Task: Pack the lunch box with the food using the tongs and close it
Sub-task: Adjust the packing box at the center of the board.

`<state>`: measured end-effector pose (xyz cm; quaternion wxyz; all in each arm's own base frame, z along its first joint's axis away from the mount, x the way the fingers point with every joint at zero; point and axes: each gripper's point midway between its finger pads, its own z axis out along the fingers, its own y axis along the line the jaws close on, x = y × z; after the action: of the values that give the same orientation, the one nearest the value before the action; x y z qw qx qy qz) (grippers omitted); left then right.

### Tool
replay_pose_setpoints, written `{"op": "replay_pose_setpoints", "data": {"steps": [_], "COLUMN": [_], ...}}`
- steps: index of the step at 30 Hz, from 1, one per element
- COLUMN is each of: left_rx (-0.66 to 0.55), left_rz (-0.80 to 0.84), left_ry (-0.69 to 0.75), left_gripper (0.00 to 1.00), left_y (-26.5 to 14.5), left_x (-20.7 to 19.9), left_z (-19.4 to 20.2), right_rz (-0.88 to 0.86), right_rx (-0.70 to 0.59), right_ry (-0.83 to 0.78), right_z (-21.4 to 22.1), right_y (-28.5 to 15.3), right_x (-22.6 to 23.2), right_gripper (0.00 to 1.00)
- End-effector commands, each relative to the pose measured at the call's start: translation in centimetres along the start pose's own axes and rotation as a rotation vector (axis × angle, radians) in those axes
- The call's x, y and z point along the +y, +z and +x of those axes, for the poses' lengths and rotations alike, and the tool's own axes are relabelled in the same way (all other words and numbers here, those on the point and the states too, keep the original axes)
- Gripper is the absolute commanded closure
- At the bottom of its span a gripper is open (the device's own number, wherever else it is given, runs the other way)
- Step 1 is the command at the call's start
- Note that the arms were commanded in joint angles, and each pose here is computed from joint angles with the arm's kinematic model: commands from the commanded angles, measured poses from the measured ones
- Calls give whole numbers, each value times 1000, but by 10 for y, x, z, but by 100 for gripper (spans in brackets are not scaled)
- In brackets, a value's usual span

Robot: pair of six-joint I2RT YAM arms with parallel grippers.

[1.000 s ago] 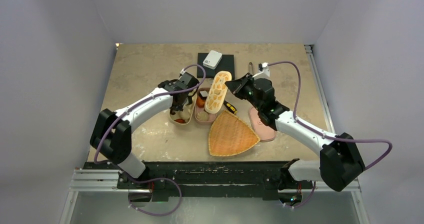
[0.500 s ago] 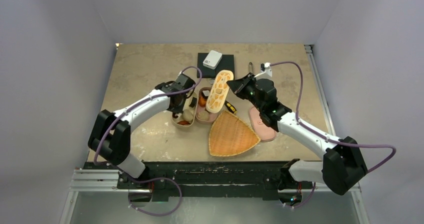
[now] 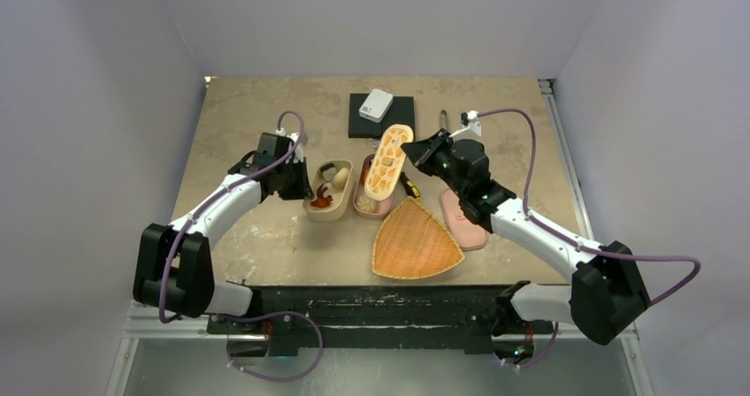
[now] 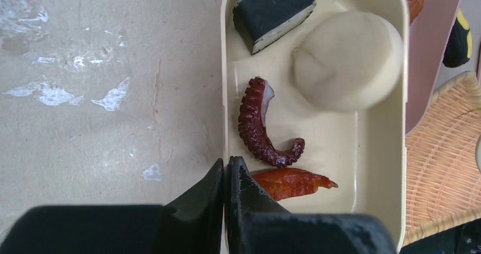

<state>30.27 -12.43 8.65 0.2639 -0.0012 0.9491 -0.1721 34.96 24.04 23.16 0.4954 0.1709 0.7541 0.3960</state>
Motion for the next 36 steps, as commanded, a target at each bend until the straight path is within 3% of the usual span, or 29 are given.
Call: {"op": "replay_pose_setpoints", "data": {"steps": [1, 7, 11, 22, 32, 35, 36], "left_rx": [-121, -242, -422, -614, -378, -255, -210], "left_rz": [27, -143, -253, -340, -291, -249, -233], "left_ry": [40, 105, 180, 35, 34, 63, 61], "left_gripper": [100, 100, 100, 100, 100, 100, 93], "left_y": [-11, -25, -56, -79, -3, 23, 29], "left_x": [-9, 15, 8, 22, 16, 5, 2], "left_z": [-31, -43, -59, -81, -48, -25, -17], "right_rz": [-33, -34, -44, -54, -53, -59, -59], "right_rx": [-59, -48, -37, -32, -48, -51, -53], "right_ry": [0, -1, -1, 11, 6, 8, 6], "right_z": [-18, -14, -11, -9, -12, -14, -15], "right_y": [-2, 2, 4, 4, -2, -3, -4], "right_x": [14, 12, 12, 13, 13, 15, 15], "right_gripper": [100, 100, 100, 100, 100, 100, 100]}}
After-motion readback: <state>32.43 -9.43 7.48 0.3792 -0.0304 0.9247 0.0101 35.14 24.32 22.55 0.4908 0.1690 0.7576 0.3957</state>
